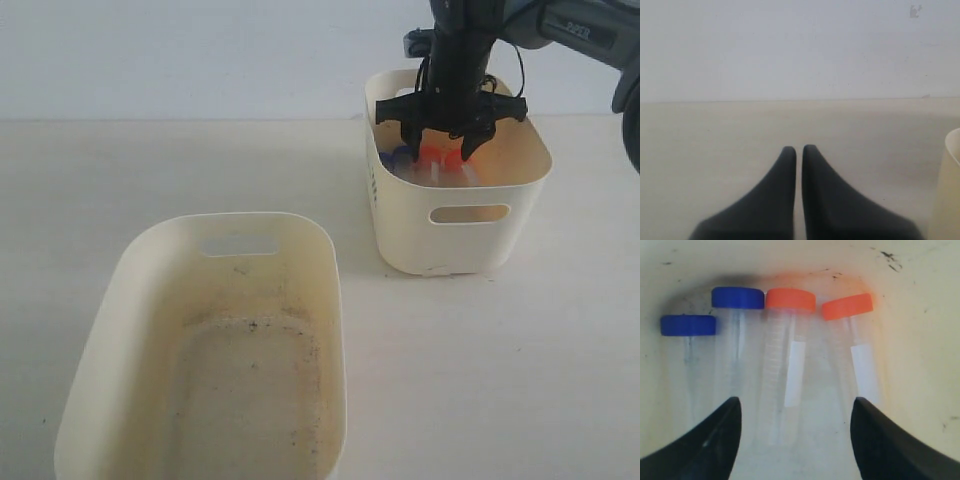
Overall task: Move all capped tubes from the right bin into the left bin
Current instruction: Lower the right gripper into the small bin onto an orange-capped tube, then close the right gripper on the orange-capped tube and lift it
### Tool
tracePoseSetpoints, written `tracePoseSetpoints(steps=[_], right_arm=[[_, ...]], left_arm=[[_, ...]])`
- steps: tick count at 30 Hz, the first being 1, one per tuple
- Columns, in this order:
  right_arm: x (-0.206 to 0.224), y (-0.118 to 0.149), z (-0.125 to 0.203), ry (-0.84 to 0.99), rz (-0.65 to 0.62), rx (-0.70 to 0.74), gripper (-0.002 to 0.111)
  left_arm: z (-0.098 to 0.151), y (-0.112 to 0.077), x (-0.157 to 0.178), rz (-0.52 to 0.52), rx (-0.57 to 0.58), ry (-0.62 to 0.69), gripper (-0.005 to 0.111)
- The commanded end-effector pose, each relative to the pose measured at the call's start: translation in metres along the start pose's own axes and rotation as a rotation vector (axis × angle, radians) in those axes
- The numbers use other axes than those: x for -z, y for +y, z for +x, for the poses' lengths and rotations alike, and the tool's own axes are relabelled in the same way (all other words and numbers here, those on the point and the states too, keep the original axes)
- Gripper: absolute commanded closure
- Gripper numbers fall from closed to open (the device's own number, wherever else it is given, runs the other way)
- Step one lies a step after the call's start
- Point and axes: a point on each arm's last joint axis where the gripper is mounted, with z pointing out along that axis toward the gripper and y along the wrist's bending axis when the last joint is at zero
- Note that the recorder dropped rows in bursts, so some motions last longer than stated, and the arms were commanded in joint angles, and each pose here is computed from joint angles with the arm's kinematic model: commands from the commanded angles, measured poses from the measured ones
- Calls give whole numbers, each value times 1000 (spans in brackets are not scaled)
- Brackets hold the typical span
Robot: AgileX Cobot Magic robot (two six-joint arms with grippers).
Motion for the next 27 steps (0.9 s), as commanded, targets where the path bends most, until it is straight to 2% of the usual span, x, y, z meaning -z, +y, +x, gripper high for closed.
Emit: tracePoseSetpoints(steps=[1,6,10,19,27], right_arm=[[0,-1,-2,-17,-1,-5,48],[0,0,-2,-21,-4,-5,48],[-15,1,2,21,1,-7,54],[-48,5,11,87,13,-12,55],[-58,6,11,75,8,-9,55]], left_arm=[[-2,0,0,8,7,-10,103],[-2,0,0,8,7,-10,103],[-2,0,0,8,7,-10,103],[-2,0,0,8,7,-10,103],[-2,0,0,8,7,-10,103]])
